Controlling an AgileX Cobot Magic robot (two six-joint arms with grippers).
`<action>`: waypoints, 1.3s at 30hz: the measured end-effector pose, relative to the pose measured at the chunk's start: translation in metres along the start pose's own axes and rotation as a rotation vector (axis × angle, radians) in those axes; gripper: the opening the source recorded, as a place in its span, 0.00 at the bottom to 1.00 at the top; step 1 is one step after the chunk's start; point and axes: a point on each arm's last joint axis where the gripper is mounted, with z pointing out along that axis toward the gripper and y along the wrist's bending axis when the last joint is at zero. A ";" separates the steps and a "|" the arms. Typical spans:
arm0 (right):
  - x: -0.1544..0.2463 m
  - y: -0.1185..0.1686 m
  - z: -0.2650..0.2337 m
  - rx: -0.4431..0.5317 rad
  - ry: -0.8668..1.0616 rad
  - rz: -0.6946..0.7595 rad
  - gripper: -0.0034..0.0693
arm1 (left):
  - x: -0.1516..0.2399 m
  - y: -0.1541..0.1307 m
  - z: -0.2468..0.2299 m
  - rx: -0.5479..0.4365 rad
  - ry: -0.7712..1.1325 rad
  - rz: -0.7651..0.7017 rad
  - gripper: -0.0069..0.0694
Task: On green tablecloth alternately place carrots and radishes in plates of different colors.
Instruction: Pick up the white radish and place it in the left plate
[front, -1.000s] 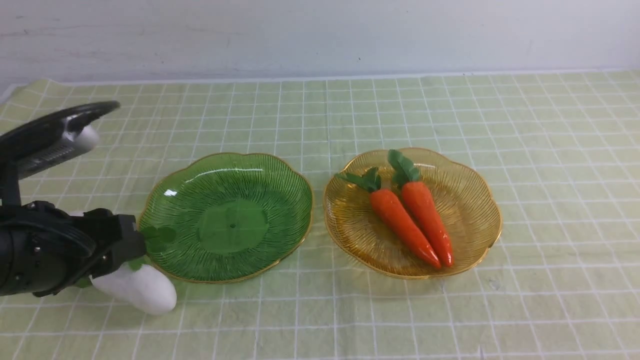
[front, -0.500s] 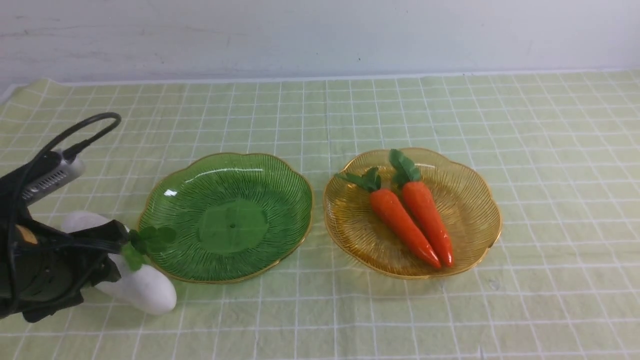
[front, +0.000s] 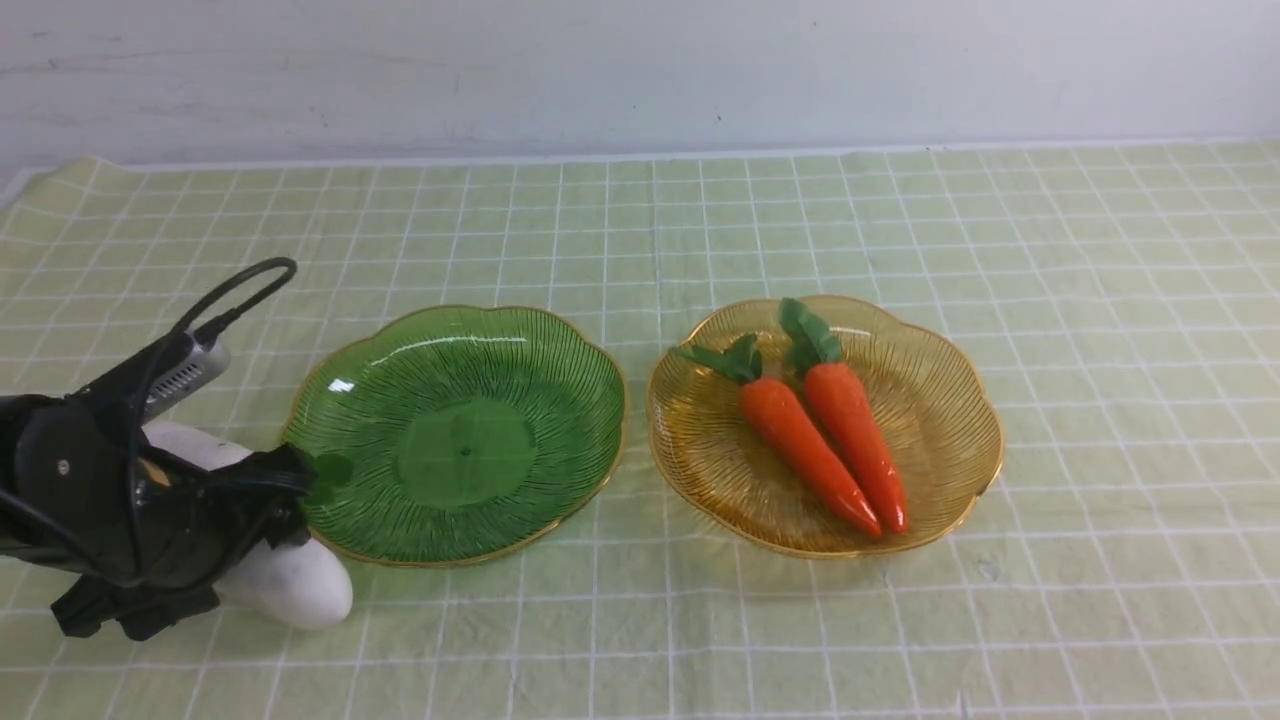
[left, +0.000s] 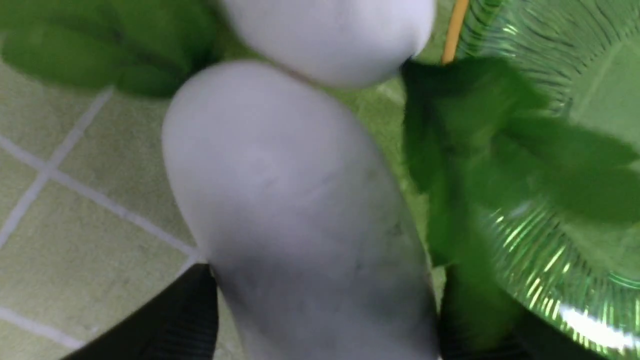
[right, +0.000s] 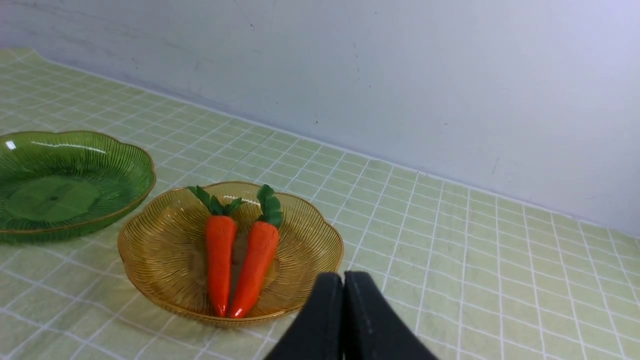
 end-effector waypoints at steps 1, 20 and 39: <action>0.000 0.000 0.000 0.001 0.000 -0.001 0.03 | 0.001 0.001 0.004 -0.008 0.010 0.000 0.79; 0.003 0.000 0.000 -0.002 0.035 -0.005 0.03 | -0.021 -0.006 -0.086 -0.156 0.012 0.180 0.72; 0.003 0.000 0.000 0.000 0.027 -0.005 0.03 | -0.039 -0.130 -0.005 0.033 0.134 0.384 0.72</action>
